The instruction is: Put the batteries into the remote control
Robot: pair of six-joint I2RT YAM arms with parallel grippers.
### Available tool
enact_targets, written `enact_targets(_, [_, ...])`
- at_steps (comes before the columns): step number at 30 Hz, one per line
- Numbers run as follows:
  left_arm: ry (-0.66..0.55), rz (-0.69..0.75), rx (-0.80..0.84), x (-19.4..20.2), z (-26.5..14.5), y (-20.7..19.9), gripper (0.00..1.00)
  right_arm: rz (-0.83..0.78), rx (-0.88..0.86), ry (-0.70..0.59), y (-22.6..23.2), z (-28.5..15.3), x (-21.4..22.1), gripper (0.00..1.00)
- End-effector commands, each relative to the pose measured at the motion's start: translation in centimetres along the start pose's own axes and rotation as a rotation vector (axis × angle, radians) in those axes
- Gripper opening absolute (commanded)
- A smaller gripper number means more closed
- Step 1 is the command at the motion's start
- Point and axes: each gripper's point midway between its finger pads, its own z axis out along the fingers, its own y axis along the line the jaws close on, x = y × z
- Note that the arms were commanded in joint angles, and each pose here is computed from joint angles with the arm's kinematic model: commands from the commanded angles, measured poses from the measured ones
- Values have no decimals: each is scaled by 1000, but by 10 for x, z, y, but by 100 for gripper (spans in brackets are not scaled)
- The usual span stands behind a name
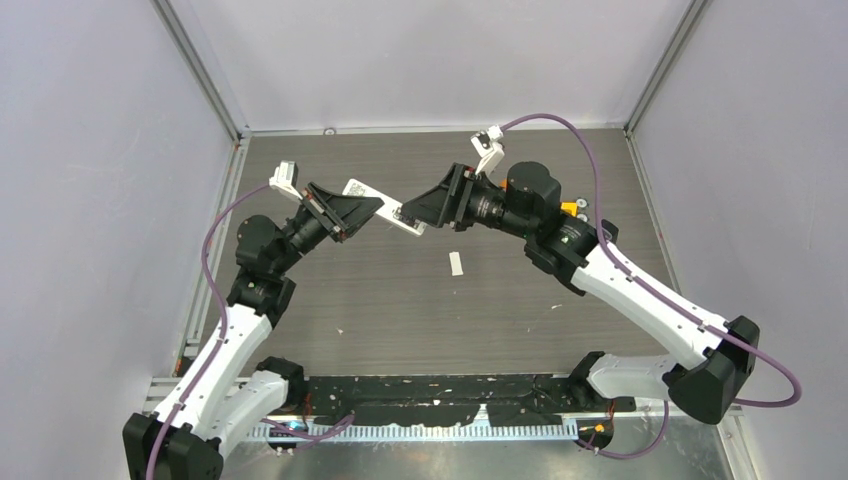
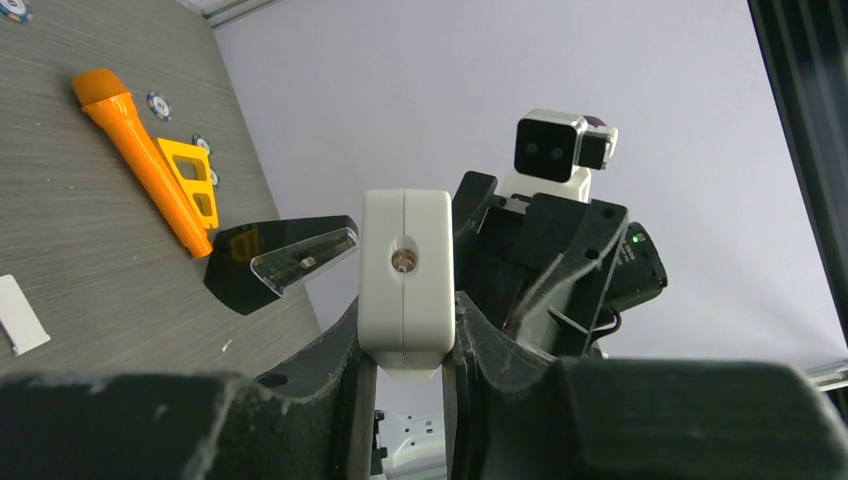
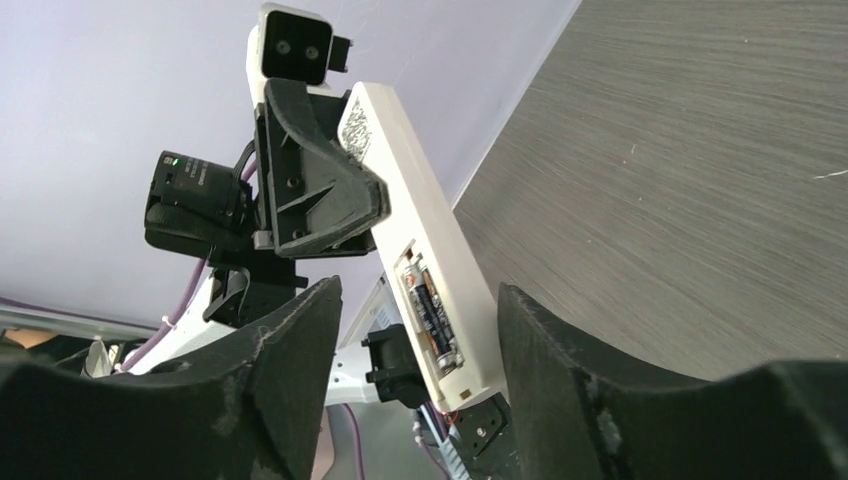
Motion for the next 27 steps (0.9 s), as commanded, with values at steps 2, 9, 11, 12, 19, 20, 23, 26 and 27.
enact_targets(2, [-3, 47, 89, -4, 0, -29, 0, 4, -55, 35, 5, 8, 5, 57])
enact_targets(9, [-4, 41, 99, -3, -1, -30, 0, -9, -49, 47, 2, 11, 7, 40])
enact_targets(11, [-8, 41, 100, -4, -1, -30, 0, -19, -50, 48, 2, 12, 6, 35])
enact_targets(12, [-9, 41, 100, -4, 0, -31, 0, -21, -52, 51, 2, 12, 7, 33])
enact_targets(19, [-7, 40, 98, -6, 2, -30, 0, -27, -38, 49, 0, 11, 6, 30])
enact_targets(20, [-7, 41, 96, -6, 2, -29, 0, -27, -32, 47, -1, 11, 5, 33])
enact_targets(23, [-7, 55, 80, -6, 3, -26, 0, -15, 3, 35, -6, 7, 0, 55])
enact_targets(26, [-11, 81, 42, -7, 1, -17, 0, -5, 41, 8, -15, 3, -7, 65])
enact_targets(27, [-12, 89, 27, -7, 0, -13, 0, -2, 67, -9, -21, -1, -12, 68])
